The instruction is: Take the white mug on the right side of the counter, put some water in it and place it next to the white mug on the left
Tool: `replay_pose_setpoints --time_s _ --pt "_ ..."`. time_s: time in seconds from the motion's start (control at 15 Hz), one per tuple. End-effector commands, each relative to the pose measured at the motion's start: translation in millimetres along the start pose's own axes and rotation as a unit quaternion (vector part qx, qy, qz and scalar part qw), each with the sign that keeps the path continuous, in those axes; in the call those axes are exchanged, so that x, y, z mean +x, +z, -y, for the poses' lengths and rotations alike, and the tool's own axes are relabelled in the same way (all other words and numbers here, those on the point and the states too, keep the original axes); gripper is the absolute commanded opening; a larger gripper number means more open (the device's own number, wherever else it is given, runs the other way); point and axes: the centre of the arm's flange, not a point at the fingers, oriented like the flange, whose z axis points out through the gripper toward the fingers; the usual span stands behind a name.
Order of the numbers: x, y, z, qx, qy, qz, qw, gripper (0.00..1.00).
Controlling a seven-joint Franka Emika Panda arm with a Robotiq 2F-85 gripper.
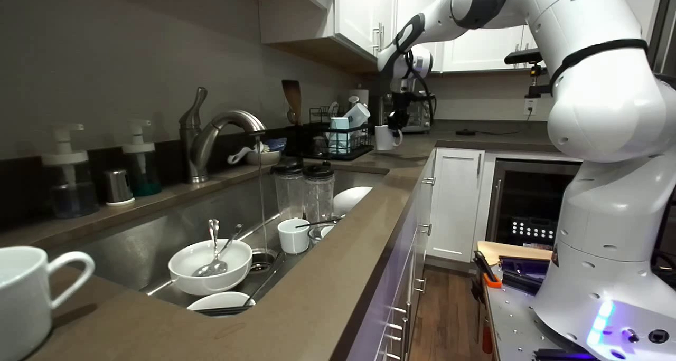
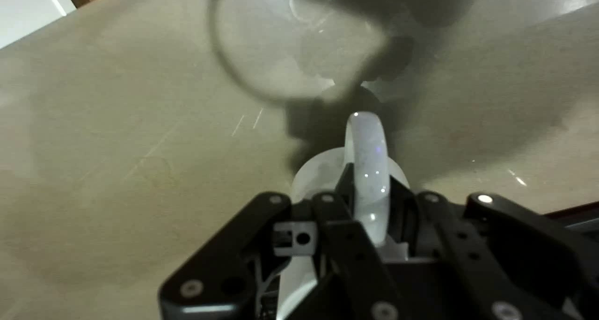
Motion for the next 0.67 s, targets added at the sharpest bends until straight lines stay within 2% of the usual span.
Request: replay_pose_setpoints --time_s 0.0,0.6 --pt "-6.1 -24.7 8.8 -0.004 -0.019 -0.010 0.9998 0.06" --pt "-14.3 -33.9 25.2 0.010 -0.041 -0.009 0.9991 0.06"
